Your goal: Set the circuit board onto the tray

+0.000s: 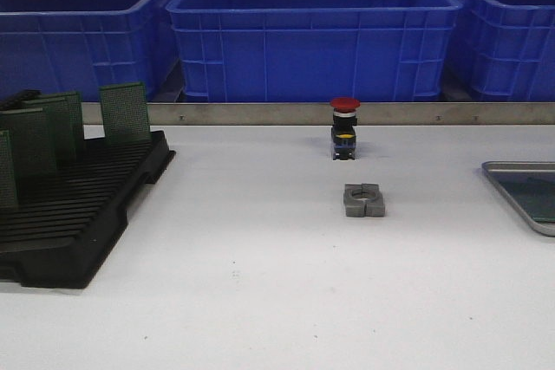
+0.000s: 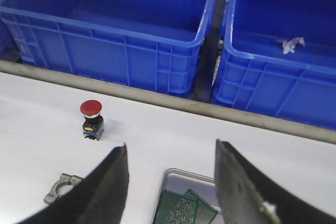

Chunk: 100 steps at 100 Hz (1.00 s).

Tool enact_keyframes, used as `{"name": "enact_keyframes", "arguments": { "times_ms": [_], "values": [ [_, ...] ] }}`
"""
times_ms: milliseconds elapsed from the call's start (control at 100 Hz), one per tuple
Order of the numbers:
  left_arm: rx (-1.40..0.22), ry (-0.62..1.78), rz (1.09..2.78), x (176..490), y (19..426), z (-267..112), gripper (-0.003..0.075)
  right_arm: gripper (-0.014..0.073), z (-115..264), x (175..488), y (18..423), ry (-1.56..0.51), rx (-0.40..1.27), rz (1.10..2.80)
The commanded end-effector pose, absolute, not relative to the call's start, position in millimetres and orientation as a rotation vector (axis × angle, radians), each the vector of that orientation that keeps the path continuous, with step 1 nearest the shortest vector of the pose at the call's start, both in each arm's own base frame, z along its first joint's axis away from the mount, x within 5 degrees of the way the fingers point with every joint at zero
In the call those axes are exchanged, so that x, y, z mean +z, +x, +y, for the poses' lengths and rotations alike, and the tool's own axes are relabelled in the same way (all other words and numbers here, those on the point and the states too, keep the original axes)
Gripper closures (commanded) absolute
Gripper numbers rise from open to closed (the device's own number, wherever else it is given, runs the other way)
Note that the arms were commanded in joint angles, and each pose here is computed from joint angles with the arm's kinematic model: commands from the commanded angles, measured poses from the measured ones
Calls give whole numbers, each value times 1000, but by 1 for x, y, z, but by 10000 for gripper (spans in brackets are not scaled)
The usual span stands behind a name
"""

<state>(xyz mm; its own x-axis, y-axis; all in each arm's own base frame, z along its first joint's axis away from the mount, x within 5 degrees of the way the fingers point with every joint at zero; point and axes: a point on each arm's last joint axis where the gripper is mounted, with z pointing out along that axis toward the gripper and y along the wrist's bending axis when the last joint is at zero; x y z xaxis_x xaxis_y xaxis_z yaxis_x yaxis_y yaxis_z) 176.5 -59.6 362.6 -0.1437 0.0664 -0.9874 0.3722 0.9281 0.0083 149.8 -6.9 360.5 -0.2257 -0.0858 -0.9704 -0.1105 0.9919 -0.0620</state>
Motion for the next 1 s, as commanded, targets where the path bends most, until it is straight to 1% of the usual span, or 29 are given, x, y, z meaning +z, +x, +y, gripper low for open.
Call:
{"name": "enact_keyframes", "arguments": {
  "times_ms": [0, 160, 350, 560, 750, 820, 870, 900, 990],
  "values": [
    [-265, 221, 1596, 369, 159, -48, 187, 192, -5, 370, 128, -110, -25, 1675],
    [-266, 218, 1575, 355, 135, -41, 187, 192, 3, 350, 101, -96, 3, 1638],
    [-265, 209, 1531, 354, 121, -37, 187, 192, 8, 339, 81, -82, 22, 1581],
    [-263, 206, 1525, 355, 121, -36, 187, 194, 13, 336, 79, -108, 70, 1576],
    [-263, 206, 1525, 355, 121, -36, 188, 197, 12, 337, 79, -107, 67, 1569],
    [-263, 206, 1525, 355, 121, -36, 199, 232, 12, 337, 79, -103, 63, 1566],
    [-263, 206, 1525, 355, 121, -36, 229, 289, 12, 338, 79, -101, 61, 1564],
    [-263, 206, 1525, 355, 121, -36, 255, 324, 12, 338, 79, -99, 59, 1562],
    [-263, 206, 1525, 355, 121, -36, 381, 454, 11, 338, 79, -95, 56, 1559]
  ]
}}
